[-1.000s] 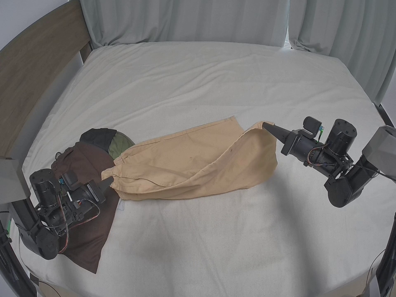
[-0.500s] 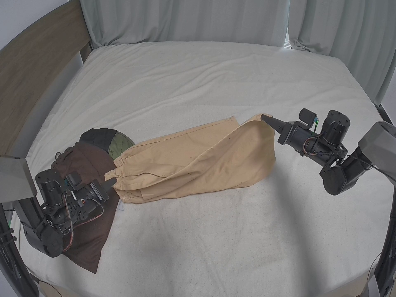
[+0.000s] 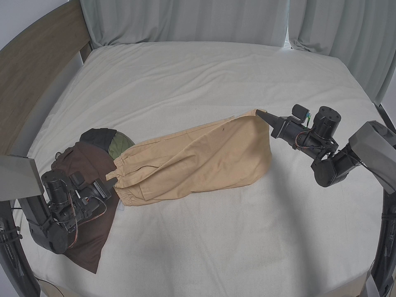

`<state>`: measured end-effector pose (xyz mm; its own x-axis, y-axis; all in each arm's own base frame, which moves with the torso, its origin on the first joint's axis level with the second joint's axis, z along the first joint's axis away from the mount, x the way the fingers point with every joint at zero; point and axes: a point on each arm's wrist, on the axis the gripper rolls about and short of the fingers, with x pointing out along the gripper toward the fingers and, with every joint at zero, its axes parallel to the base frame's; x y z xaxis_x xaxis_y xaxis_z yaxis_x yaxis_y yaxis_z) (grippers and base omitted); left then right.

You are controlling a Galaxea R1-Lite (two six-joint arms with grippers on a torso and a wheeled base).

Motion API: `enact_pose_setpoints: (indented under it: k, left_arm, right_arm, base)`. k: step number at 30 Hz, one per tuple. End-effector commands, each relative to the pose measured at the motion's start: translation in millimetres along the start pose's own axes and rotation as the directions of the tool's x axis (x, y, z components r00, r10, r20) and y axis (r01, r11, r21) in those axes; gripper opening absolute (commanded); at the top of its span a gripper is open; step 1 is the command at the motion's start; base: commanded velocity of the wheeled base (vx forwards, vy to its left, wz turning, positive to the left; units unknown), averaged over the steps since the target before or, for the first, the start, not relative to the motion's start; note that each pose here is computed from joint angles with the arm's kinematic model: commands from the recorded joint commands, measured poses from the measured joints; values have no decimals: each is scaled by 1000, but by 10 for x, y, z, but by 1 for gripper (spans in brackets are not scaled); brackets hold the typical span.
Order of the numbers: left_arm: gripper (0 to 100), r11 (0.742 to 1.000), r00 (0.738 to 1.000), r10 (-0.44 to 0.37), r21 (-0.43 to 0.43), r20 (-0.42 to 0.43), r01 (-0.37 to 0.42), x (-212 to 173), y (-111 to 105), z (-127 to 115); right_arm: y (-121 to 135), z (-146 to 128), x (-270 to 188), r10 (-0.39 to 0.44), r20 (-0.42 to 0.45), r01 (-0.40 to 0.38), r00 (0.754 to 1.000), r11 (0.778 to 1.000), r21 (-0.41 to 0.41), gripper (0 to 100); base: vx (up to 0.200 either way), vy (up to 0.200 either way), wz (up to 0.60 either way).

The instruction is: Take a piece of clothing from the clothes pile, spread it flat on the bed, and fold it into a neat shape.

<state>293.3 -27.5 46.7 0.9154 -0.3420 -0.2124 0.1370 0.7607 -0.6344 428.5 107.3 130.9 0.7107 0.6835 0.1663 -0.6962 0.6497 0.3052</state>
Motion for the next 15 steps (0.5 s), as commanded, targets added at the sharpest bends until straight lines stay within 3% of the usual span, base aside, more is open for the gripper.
enact_pose_setpoints:
  k: [1, 15]
  left_arm:
    - [0, 1000, 1000, 0, -15, 6, 0, 68, 26, 1]
    - [0, 999, 998, 40, -21, 53, -39, 237, 101, 13]
  right_arm:
    - [-67, 2, 106, 1, 1, -1, 1000, 1000, -1, 0]
    - [-179, 45, 307, -6, -10, 6, 1000, 1000, 7, 0]
  base:
    - [0, 0, 0]
    - [0, 0, 0]
